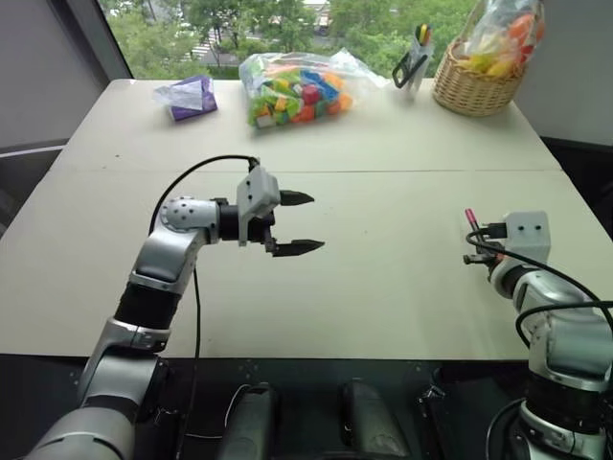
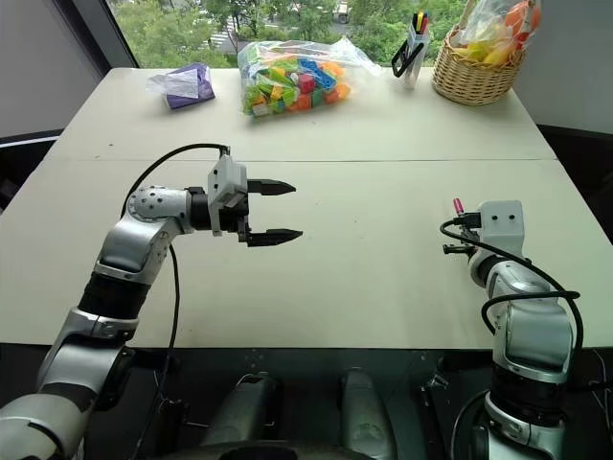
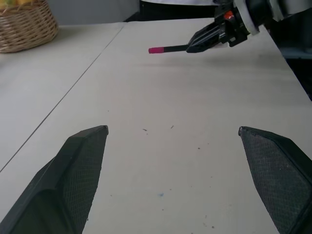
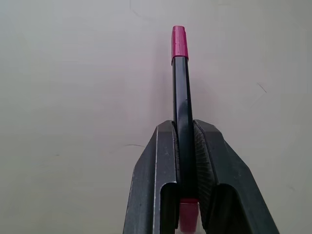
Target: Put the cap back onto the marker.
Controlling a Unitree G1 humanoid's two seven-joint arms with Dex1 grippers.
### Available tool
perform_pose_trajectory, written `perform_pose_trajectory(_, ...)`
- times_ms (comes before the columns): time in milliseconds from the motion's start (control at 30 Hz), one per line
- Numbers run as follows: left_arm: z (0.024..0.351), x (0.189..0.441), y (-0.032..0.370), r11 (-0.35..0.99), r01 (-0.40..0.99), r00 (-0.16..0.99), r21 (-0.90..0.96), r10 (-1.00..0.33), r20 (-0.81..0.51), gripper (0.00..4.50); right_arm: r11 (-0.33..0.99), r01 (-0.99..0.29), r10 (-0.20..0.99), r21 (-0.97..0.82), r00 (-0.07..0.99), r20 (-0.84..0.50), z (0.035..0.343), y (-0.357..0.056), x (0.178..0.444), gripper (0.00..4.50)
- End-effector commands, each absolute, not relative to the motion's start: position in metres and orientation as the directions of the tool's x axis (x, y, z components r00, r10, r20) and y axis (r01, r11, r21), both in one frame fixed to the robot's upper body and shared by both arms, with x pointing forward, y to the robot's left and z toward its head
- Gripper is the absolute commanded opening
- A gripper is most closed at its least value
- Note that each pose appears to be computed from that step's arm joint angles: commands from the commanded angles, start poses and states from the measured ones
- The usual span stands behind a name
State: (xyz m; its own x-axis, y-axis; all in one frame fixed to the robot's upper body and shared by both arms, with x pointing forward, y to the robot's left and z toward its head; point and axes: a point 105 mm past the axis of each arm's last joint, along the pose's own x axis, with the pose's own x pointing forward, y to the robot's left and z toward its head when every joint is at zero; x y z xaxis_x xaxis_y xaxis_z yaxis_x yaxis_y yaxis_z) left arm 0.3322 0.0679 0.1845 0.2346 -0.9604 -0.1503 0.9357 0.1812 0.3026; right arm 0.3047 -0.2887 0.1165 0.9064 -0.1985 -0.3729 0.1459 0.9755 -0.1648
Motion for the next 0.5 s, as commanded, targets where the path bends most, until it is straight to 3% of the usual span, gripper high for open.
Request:
perform_pose_trajectory(33, 0.1975, 0.3271, 0.0686, 0.176, 0.927, 0.227, 0.332, -0.966, -0.120, 4.45, 0.969, 0.185, -0.231, -0.163, 0.911, -0.341, 0.1208, -0.2989, 0.3030, 0.00)
perform_pose_trajectory(133, 0.1974, 0.3265, 0.0692, 0.179, 0.927, 0.230, 0.329, -0.966, -0.122, 4.45, 0.969, 0.184, -0.231, -0.163, 0.910, -0.344, 0.1187, -0.3005, 0.3020, 0.00)
perform_pose_trajectory(433, 0.1973, 0.3265, 0.0666, 0.170, 0.930, 0.219, 0.325, -0.968, -0.123, 4.50, 0.973, 0.163, -0.212, -0.167, 0.916, -0.341, 0.1200, -0.2991, 0.3001, 4.44)
perform_pose_trajectory(500, 0.1973, 0.3258, 0.0652, 0.157, 0.934, 0.206, 0.322, -0.971, -0.124, 4.50, 0.972, 0.143, -0.198, -0.185, 0.924, -0.326, 0.1262, -0.2978, 0.2998, 4.44)
